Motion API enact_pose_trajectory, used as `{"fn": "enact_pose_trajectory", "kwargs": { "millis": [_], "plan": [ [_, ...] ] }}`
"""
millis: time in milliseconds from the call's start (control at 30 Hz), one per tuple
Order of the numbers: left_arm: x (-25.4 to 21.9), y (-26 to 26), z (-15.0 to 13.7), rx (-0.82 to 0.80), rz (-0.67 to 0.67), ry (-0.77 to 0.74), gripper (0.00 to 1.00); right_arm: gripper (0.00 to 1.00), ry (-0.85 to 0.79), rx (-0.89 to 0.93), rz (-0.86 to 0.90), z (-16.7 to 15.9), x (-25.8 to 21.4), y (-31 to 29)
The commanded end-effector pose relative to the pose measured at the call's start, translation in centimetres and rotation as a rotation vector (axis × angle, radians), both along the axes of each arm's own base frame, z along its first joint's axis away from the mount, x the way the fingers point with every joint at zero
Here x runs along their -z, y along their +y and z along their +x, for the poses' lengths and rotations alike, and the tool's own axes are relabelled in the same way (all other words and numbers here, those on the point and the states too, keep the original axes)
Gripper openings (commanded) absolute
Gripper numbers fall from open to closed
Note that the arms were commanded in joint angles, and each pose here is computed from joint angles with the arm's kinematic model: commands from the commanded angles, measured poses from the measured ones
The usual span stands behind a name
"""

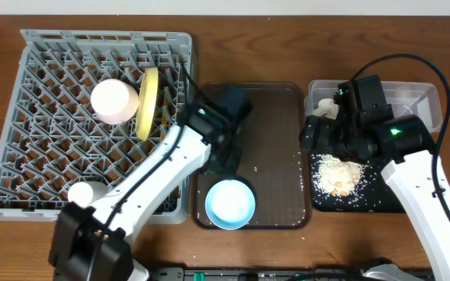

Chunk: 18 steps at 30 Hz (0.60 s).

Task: Sort waste into correct bins and load items into the dishwasher
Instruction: 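Reach the left gripper to the blue bowl and grasp its rim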

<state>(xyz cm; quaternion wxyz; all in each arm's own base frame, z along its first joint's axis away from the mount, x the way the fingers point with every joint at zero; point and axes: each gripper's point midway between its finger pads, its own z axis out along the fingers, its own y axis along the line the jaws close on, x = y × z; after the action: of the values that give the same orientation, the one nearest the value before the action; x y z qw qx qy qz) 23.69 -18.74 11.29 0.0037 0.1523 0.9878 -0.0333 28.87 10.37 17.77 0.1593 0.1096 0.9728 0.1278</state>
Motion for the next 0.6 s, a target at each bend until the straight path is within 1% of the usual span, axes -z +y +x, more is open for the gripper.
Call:
{"fn": "enact_pose_trajectory", "kwargs": {
  "millis": [0, 67, 167, 233, 300, 367, 433, 500, 533, 567],
  "plan": [
    [3.5, 0.8, -2.5, 0.022, 0.067, 0.102, 0.48, 0.94, -0.03, -0.001, -0.007, 0.4, -0.8, -0.3],
    [4.9, 1.5, -3.1, 0.019, 0.093, 0.122, 0.48, 0.94, -0.028, 0.0, -0.007, 0.3, -0.8, -0.4],
    [6.8, 2.4, -3.2, 0.005, 0.136, 0.111, 0.48, 0.94, -0.028, -0.001, -0.007, 0.3, -0.8, -0.4],
    [7.9, 2.2, -3.1, -0.006, 0.12, 0.102, 0.47, 0.94, -0.028, 0.0, -0.007, 0.3, -0.8, -0.4],
    [8.8, 1.1, -3.6, -0.008, 0.056, 0.121, 0.47, 0.94, -0.027, -0.001, -0.007, 0.3, -0.8, -0.4],
    [9.3, -0.3, -4.1, -0.007, -0.026, 0.148, 0.38, 0.94, -0.026, -0.001, -0.008, 0.3, -0.8, -0.4],
    [9.3, -1.9, -4.0, -0.004, -0.109, 0.157, 0.27, 0.94, -0.024, -0.001, -0.008, 0.2, -0.8, -0.4],
    [9.2, -2.9, -3.3, -0.006, -0.154, 0.131, 0.19, 0.94, -0.026, -0.001, -0.008, 0.3, -0.8, -0.4],
    [9.1, -3.2, -2.8, -0.009, -0.17, 0.11, 0.13, 0.94, -0.028, 0.0, -0.007, 0.3, -0.8, -0.4],
    [9.1, -3.5, -2.3, -0.012, -0.183, 0.093, 0.11, 0.94, -0.028, -0.001, -0.007, 0.3, -0.8, -0.4]
  ]
}}
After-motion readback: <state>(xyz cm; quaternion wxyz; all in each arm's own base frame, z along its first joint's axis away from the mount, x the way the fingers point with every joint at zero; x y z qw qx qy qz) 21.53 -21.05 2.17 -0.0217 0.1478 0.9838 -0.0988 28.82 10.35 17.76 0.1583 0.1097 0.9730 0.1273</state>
